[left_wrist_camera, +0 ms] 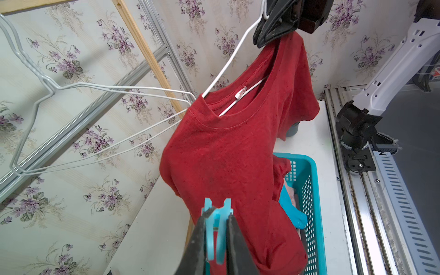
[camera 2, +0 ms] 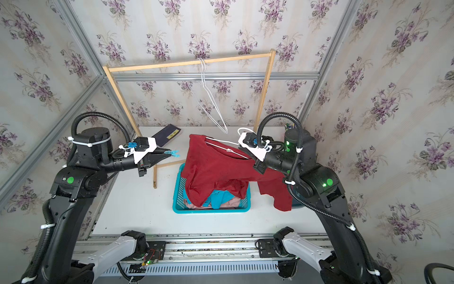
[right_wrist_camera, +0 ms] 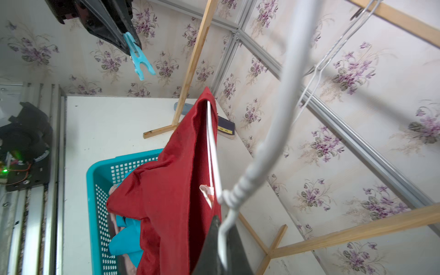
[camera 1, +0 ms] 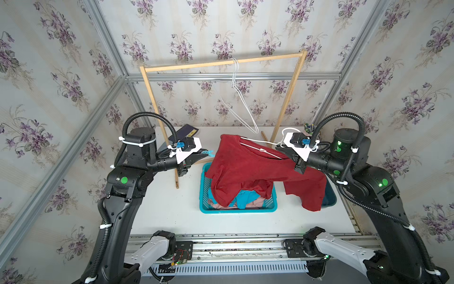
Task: Remove the clothespins securing t-shirts to the hanger
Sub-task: Place the hanger in the basket.
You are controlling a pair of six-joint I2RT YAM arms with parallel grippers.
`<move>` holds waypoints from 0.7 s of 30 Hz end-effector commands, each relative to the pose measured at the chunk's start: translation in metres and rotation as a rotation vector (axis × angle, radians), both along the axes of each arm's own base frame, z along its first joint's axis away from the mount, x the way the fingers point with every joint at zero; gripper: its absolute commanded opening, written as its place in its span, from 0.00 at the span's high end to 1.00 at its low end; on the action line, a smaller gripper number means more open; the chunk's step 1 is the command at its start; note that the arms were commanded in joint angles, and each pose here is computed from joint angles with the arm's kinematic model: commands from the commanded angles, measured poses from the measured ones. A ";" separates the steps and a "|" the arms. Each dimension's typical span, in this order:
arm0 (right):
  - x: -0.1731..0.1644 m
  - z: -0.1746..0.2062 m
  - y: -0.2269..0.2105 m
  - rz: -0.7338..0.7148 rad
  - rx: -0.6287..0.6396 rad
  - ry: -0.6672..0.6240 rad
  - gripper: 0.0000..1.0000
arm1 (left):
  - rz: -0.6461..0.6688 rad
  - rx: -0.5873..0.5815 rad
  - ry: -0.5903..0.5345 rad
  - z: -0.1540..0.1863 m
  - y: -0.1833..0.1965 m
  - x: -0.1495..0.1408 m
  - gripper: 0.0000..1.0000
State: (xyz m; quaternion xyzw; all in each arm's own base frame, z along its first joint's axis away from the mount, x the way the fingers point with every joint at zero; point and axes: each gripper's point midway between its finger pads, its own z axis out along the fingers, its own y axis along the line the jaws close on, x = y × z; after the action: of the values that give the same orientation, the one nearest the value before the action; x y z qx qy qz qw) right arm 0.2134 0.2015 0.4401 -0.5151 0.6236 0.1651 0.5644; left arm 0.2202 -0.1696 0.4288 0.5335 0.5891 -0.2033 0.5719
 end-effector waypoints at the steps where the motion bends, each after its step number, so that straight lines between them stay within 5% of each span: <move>1: -0.010 -0.013 0.017 0.124 0.001 0.107 1.00 | 0.012 0.007 -0.013 -0.001 0.002 0.001 0.87; 13: 0.030 -0.080 0.089 0.396 0.175 0.329 1.00 | 0.007 0.008 0.020 -0.017 0.002 -0.004 0.86; 21: 0.065 -0.162 0.112 0.358 0.219 0.520 1.00 | -0.011 0.001 0.068 -0.032 0.000 -0.006 0.86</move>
State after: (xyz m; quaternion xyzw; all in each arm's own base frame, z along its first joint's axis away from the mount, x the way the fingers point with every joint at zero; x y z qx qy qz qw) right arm 0.2713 0.3038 0.2741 -0.5020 0.6490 0.4297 0.3770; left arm 0.2154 -0.1684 0.3972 0.5285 0.6101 -0.2164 0.5492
